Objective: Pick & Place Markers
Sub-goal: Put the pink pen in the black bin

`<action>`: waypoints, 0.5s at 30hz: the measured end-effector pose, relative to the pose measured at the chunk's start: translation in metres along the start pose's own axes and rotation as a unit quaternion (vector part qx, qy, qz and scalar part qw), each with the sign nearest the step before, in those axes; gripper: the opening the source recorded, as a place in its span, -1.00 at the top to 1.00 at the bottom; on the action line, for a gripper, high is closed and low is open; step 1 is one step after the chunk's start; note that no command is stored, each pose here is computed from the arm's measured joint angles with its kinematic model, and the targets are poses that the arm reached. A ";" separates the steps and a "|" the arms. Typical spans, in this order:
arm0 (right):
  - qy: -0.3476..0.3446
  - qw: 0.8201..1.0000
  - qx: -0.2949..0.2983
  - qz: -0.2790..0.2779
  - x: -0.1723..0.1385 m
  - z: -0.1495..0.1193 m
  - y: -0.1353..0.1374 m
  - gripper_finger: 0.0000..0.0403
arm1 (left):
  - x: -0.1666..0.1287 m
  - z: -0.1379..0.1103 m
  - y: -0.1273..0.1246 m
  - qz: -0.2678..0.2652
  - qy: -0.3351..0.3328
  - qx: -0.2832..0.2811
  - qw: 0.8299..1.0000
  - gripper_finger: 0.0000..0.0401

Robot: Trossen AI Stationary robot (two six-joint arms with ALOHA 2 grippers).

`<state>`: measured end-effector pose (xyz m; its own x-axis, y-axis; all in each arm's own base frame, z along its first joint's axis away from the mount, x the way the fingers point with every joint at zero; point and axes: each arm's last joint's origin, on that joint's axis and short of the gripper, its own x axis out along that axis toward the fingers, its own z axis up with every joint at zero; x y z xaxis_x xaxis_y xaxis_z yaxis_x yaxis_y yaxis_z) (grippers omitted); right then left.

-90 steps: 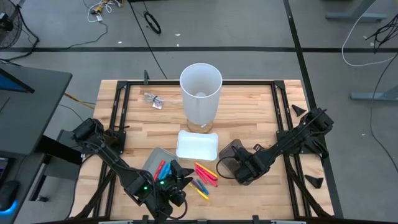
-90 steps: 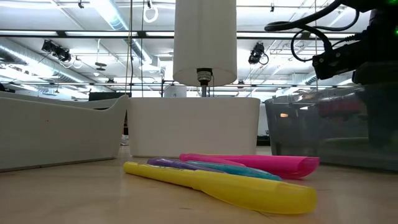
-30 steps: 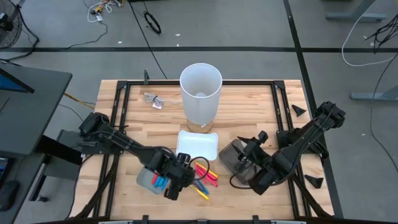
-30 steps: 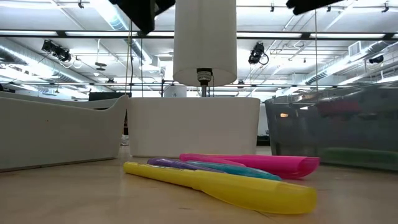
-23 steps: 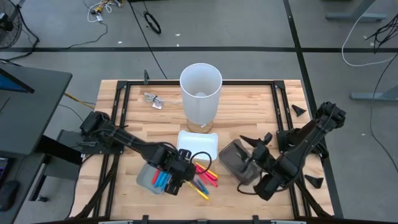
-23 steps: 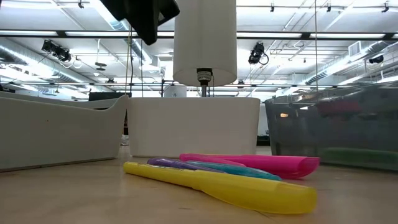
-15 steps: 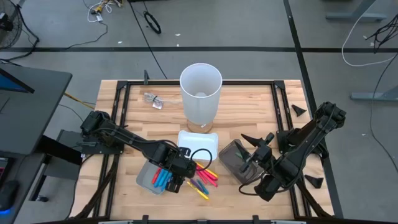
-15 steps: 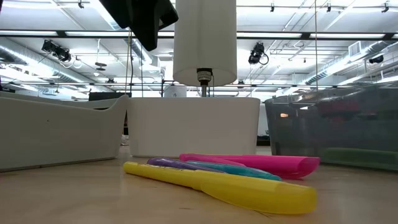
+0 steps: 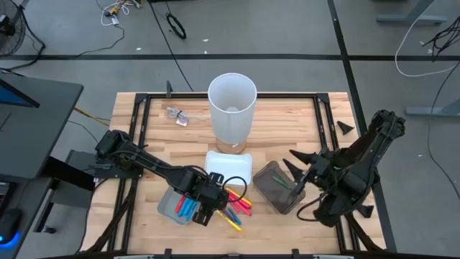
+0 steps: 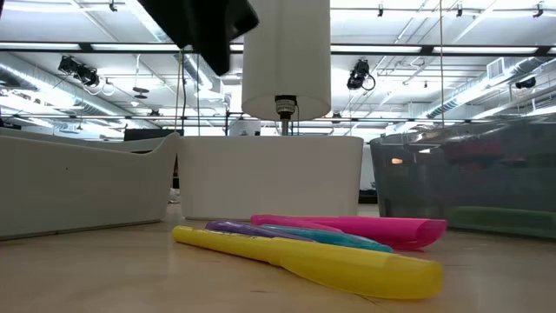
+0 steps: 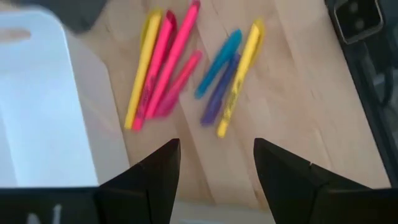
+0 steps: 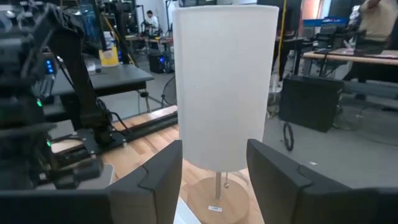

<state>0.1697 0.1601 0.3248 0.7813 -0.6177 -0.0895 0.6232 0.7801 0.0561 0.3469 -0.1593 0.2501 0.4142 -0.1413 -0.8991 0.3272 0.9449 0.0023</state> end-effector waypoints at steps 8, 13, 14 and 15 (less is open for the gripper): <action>0.031 0.999 0.022 0.020 -0.005 0.015 -0.013 0.11 | 0.011 0.007 0.007 0.005 -0.022 0.018 1.000 -0.05; 0.032 0.999 0.016 0.034 -0.010 0.016 -0.014 0.11 | 0.022 0.009 0.014 0.005 -0.022 0.036 0.999 -0.05; 0.032 0.999 0.017 0.035 -0.011 0.016 -0.015 0.11 | 0.026 0.007 0.015 0.005 -0.013 0.040 0.999 -0.05; 0.032 0.999 0.017 0.036 -0.011 0.016 -0.015 0.11 | 0.030 0.008 0.015 0.006 -0.013 0.043 0.999 -0.05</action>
<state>0.1523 0.1539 0.3414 0.8207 -0.5521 -0.1468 0.5675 0.8174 0.0985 0.3709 -0.1514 0.2264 0.4396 -0.1396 -0.8872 0.3939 0.9178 0.0507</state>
